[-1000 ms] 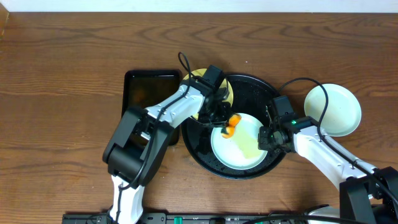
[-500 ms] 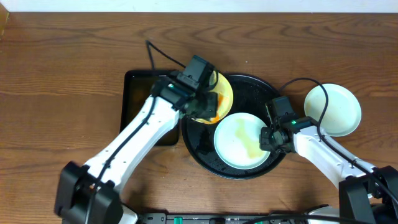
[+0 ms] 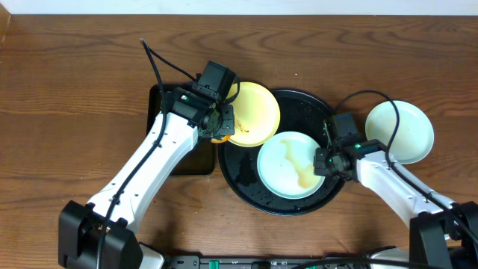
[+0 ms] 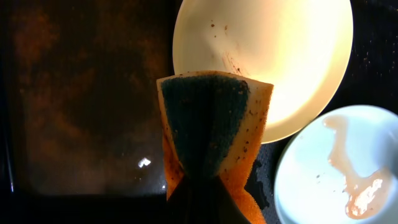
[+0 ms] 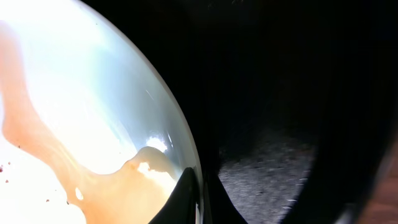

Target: Clean dirty plates on tray and stack at the side

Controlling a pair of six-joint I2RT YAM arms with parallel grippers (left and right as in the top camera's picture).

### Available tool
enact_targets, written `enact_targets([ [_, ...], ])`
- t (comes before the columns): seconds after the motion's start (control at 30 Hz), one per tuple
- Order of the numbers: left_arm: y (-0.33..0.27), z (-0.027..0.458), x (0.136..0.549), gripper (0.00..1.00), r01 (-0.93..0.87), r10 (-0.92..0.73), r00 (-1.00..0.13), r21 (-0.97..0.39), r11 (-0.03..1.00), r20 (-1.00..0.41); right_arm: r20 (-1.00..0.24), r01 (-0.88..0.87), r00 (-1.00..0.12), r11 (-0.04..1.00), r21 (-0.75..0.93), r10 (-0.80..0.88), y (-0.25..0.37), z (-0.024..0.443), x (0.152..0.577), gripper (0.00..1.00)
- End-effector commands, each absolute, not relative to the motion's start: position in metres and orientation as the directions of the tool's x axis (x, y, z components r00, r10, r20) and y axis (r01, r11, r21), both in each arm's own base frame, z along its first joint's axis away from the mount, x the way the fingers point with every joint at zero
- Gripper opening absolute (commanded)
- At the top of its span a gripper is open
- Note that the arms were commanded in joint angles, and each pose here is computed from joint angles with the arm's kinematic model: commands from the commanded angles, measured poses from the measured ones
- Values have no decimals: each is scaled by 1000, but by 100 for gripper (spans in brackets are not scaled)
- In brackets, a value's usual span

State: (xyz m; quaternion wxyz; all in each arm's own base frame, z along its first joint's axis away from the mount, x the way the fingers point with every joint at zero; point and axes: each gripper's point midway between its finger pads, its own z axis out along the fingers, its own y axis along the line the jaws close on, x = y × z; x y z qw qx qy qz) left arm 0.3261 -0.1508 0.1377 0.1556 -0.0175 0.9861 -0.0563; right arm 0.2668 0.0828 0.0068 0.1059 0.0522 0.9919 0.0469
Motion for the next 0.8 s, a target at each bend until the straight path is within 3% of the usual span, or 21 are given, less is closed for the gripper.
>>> enact_targets([
  [0.0, -145, 145, 327, 7, -11, -44, -942, -99, 995, -333, -348, 77, -934, 996, 41, 87, 60, 43, 297, 1],
  [0.27, -145, 145, 327, 7, -11, -44, -942, -100, 995, -334, -588, -55, -798, 988, -146, -131, 36, 118, 319, 1],
  [0.37, -145, 145, 327, 7, -11, -44, -942, -100, 995, -334, -635, -76, -763, 992, -100, -123, 44, 134, 319, 1],
  [0.43, -145, 145, 327, 7, -11, -44, -942, -100, 995, -334, -616, -95, -783, 995, -23, -89, 56, 129, 313, 1],
  [0.53, -145, 145, 327, 7, -11, -44, -942, -100, 995, -334, -523, -31, -853, 997, 71, 11, 61, 110, 295, 14],
  [0.63, -145, 145, 327, 8, -11, -44, -942, -100, 995, -334, -405, 50, -911, 996, 80, 79, 58, 82, 277, 13],
  [0.77, -145, 145, 327, 8, -11, -44, -942, -100, 995, -334, -295, 31, -953, 990, 140, 72, 71, 49, 263, 12],
])
